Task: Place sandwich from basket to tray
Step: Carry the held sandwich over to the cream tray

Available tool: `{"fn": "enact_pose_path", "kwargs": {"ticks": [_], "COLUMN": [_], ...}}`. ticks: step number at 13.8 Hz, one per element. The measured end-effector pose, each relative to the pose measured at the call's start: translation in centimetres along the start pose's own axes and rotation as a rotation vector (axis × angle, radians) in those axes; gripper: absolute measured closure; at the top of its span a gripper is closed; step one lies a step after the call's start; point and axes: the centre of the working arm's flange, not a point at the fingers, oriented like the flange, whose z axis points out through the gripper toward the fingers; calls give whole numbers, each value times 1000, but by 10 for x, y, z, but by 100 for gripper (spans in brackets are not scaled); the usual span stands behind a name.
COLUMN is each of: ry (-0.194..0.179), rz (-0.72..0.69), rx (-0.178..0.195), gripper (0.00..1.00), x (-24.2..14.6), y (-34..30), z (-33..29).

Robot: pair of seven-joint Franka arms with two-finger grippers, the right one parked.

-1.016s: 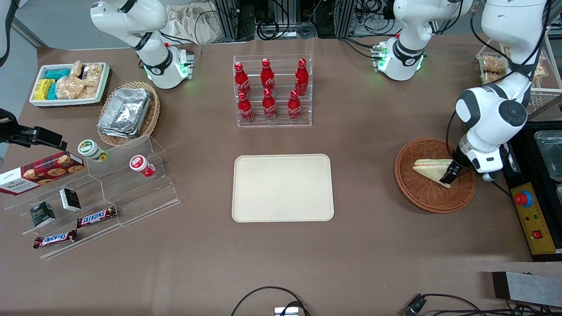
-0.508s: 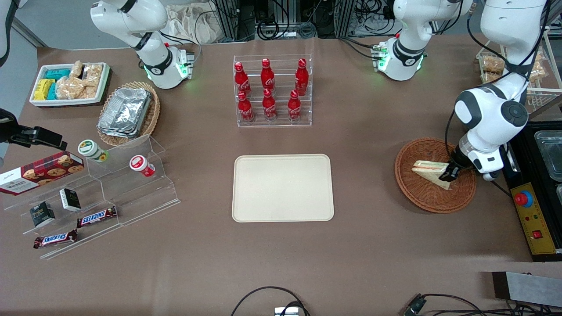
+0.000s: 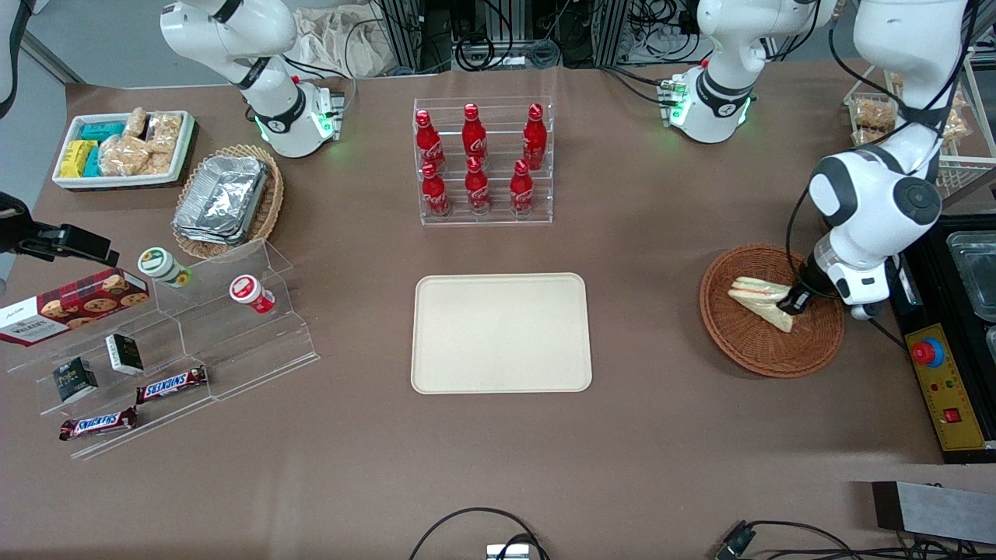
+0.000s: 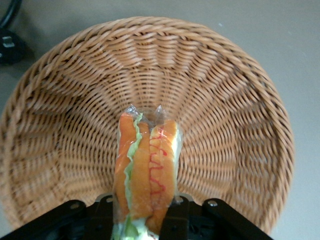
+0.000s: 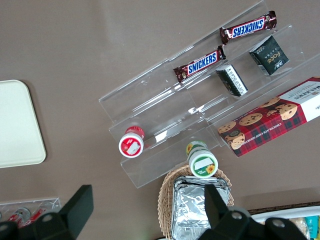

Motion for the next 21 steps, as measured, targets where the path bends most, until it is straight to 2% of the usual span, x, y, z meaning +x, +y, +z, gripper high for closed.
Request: {"fn": "enact_pose_path", "kwargs": {"ticks": [4, 5, 8, 10, 15, 21], "ry": [-39, -46, -44, -30, -28, -8], "rz": [106, 151, 340, 466, 785, 993], "rx": [-6, 2, 82, 104, 106, 79], "gripper": [71, 71, 72, 72, 71, 71], "x": [-14, -22, -51, -76, -128, -169], "y": [20, 32, 71, 98, 133, 165], "z": [-76, -89, -117, -132, -137, -149]}}
